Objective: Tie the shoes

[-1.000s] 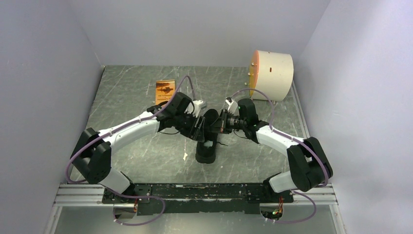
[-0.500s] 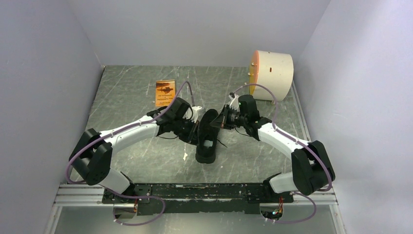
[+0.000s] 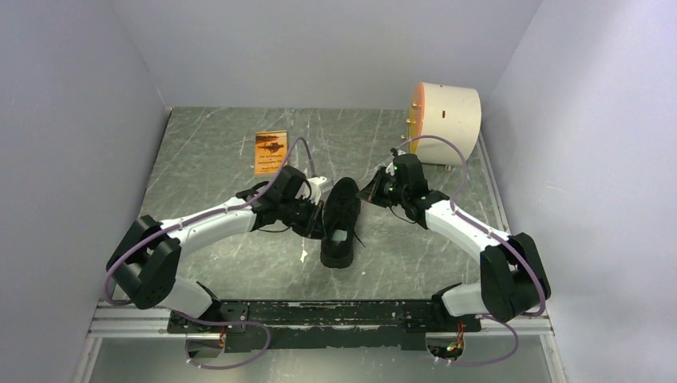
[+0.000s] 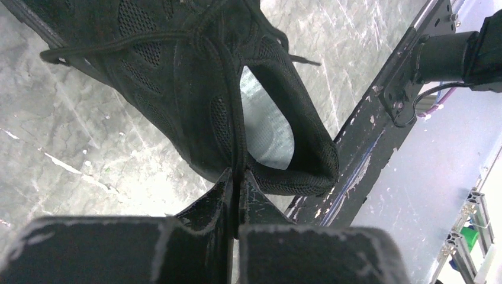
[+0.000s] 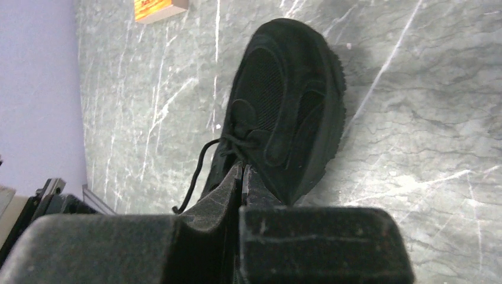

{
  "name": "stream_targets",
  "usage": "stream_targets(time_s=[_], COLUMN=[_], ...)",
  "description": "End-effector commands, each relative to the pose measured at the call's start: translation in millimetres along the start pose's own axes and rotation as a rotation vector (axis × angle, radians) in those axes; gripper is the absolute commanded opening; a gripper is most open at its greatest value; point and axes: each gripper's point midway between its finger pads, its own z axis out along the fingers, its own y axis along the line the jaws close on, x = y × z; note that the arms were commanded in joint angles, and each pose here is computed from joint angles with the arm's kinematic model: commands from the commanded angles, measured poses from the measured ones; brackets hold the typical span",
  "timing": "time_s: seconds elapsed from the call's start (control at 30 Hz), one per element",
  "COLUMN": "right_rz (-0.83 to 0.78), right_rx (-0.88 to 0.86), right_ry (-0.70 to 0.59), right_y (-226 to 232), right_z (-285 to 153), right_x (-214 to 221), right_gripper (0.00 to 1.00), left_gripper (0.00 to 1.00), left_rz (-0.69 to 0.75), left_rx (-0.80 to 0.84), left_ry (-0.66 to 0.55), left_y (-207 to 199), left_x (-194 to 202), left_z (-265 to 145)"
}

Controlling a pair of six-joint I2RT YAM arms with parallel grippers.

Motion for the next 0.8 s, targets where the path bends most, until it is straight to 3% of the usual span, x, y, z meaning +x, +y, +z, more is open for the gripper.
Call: stream_targets(time_s=[0.0, 0.5, 0.77], right_rz=[0.011, -0.016, -0.046], right_rx=[0.05, 0.149, 0.155], right_ry=[-0.063, -0.043, -0.005], right_y=[-12.5, -54.0, -71.1], right_z=[-1.0, 9.6, 13.4], right_x=[-11.8, -11.7, -9.4], right_gripper=[0.0, 0.0, 0.0], left_gripper=[0.05, 0.05, 0.05], left_rz=[-0.008, 0.011, 0.0], left_rx=[0.008, 0.038, 0.021], left_ry=[0.062, 0.038, 0.068], left_y=[4.8, 0.1, 12.0], left_x=[33.5, 24.4, 41.2], left_z=[-7.8, -9.3, -8.6])
